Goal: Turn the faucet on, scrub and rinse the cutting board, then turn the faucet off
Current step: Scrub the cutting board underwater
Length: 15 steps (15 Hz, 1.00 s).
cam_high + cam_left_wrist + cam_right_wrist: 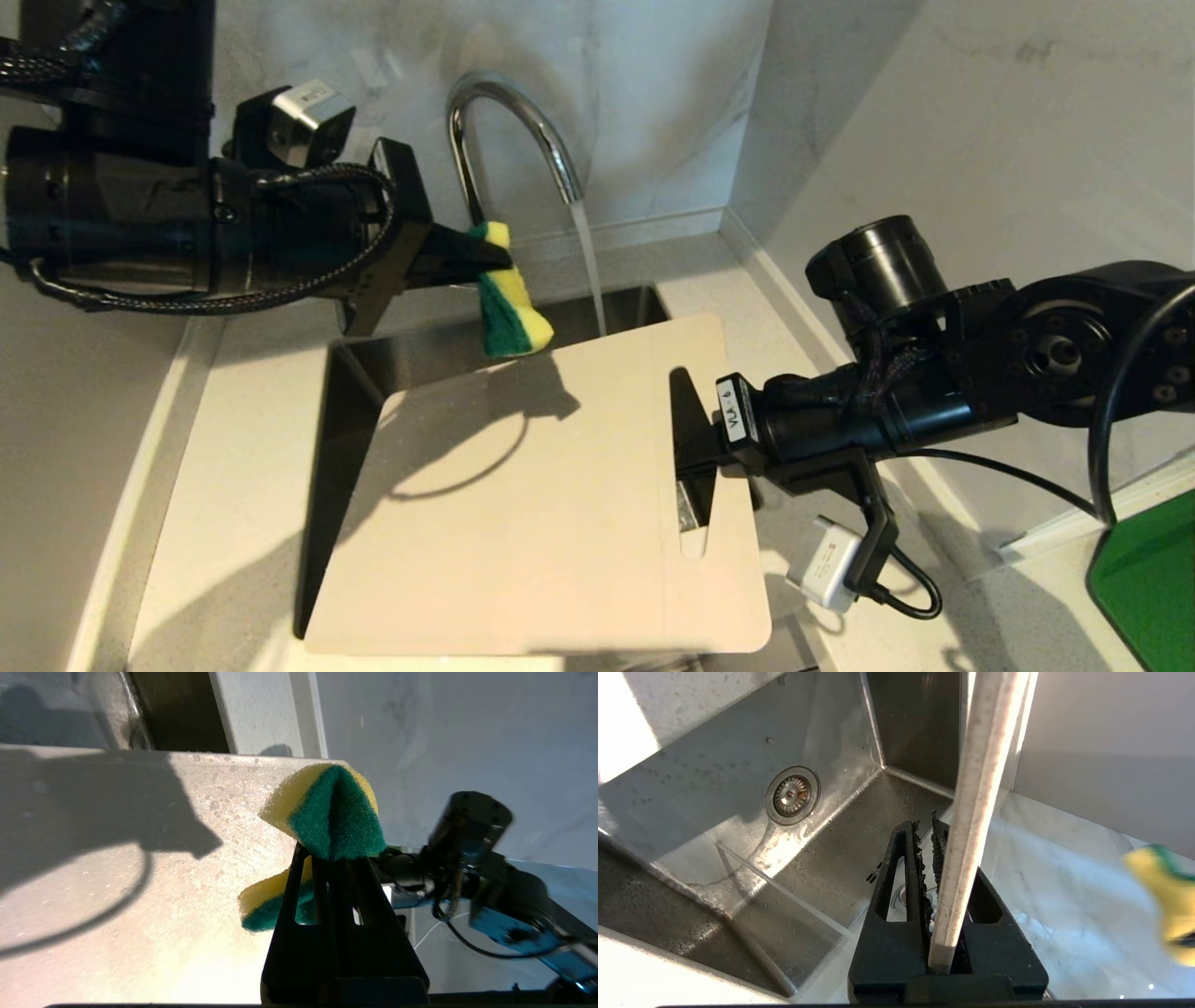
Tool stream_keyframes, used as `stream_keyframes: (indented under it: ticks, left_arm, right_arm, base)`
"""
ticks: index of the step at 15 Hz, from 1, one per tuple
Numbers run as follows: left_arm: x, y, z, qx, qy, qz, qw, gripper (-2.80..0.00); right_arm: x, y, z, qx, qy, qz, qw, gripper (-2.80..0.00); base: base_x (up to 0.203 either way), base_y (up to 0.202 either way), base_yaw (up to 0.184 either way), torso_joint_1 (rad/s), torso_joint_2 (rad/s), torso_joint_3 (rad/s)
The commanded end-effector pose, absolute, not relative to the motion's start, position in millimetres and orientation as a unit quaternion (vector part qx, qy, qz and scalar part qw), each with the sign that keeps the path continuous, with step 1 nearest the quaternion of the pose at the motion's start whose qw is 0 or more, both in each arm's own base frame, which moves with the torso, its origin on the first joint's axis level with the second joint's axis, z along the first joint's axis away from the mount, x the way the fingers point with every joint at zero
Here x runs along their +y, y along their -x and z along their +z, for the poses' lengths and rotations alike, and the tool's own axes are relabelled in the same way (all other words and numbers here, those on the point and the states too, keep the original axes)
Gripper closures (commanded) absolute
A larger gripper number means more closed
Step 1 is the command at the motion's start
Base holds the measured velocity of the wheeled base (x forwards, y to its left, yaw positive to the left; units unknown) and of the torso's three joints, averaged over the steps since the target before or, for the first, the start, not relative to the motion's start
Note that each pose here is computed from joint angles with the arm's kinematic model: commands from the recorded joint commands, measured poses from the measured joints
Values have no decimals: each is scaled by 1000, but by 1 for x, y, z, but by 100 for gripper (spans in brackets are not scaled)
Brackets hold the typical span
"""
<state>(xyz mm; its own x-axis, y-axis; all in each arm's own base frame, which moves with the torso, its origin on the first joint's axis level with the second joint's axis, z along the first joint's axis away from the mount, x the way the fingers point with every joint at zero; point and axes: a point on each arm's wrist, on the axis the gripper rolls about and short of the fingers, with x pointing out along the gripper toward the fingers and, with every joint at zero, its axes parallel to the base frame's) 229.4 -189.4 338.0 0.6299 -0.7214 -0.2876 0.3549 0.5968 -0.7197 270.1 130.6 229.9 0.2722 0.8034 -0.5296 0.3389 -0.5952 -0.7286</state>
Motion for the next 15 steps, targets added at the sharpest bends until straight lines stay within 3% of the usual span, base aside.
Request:
stream_keyframes:
  ticks: [1,15]
  left_arm:
    - [-206,-245,322,314,310,-311,842,0]
    - [-237,-257,275,379,274,-297,833,0]
  right_arm:
    - [129,-267,231,-382,760,468,241,0]
    - [129,-267,230,-382,761,464,246,0]
  base:
    - [0,0,0,0,0,0]
    - [0,0,0,0,0,0]
